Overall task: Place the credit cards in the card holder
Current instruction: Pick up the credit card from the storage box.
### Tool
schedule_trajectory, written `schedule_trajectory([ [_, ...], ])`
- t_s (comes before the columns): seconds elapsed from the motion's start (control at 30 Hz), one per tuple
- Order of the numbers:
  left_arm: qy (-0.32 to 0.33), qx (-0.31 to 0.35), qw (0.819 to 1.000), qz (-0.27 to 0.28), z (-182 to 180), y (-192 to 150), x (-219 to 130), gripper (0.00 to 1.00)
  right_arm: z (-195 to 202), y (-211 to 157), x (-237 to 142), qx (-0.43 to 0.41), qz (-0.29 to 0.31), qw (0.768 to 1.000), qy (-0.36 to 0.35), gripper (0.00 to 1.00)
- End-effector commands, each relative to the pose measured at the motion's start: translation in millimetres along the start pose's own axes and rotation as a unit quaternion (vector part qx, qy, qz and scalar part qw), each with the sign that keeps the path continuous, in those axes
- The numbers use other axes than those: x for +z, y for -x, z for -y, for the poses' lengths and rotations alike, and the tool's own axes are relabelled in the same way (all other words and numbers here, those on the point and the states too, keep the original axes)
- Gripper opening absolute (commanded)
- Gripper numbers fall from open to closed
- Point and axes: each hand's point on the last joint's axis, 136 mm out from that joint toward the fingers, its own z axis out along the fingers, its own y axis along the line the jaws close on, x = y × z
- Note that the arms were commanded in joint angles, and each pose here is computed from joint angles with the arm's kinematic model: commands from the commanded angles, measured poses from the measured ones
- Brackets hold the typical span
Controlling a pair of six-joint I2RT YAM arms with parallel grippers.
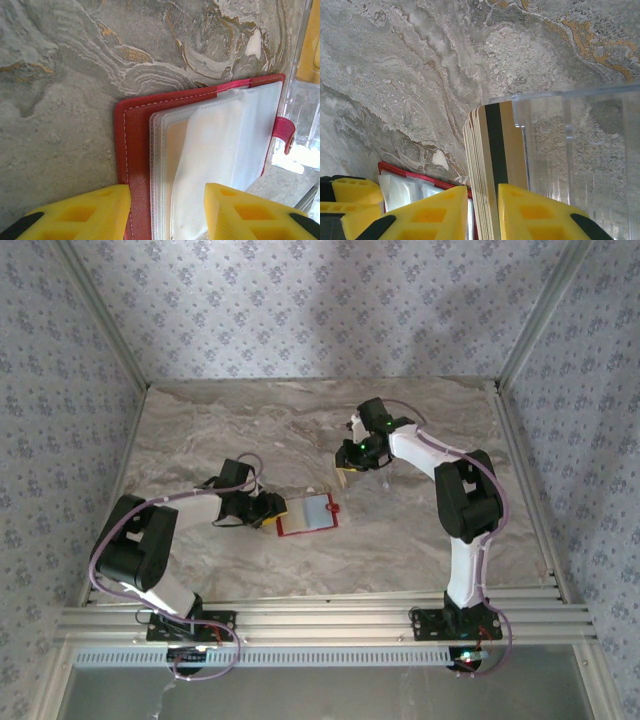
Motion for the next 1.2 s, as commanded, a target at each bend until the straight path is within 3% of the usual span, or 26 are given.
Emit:
schedule_trajectory([
  [0.0, 0.022, -0.015, 0.999, -0.017, -14.6, -7.4, 7.0, 0.45, 1.2, -0.7, -8.1, -0.005, 0.003, 1.000, -0.015, 0.28],
  [0.2, 0.023, -0.016, 0.999, -0.018, -15.2, -7.4, 7.8, 0.45, 5.9, -2.2, -5.5, -0.025, 0.000, 0.998, -0.060, 0.33],
  [0.57, 0.022, -0.016, 0.999, -0.018, -14.4, -7.5, 7.2, 0.44, 3.7, -11.0, 7.1, -0.033, -0.032, 0.997, -0.068, 0.36],
  [0.8, 0.021, -0.016, 0.999, -0.019, -14.2, -7.6, 7.2, 0.44, -6.3, -18.4, 15.6, -0.029, -0.055, 0.998, -0.026, 0.36],
  [1.17, 0.022, -0.016, 0.999, -0.019, -14.6, -7.8, 7.5, 0.44, -14.5, -10.0, 4.9, -0.021, -0.032, 0.999, 0.017, 0.32],
])
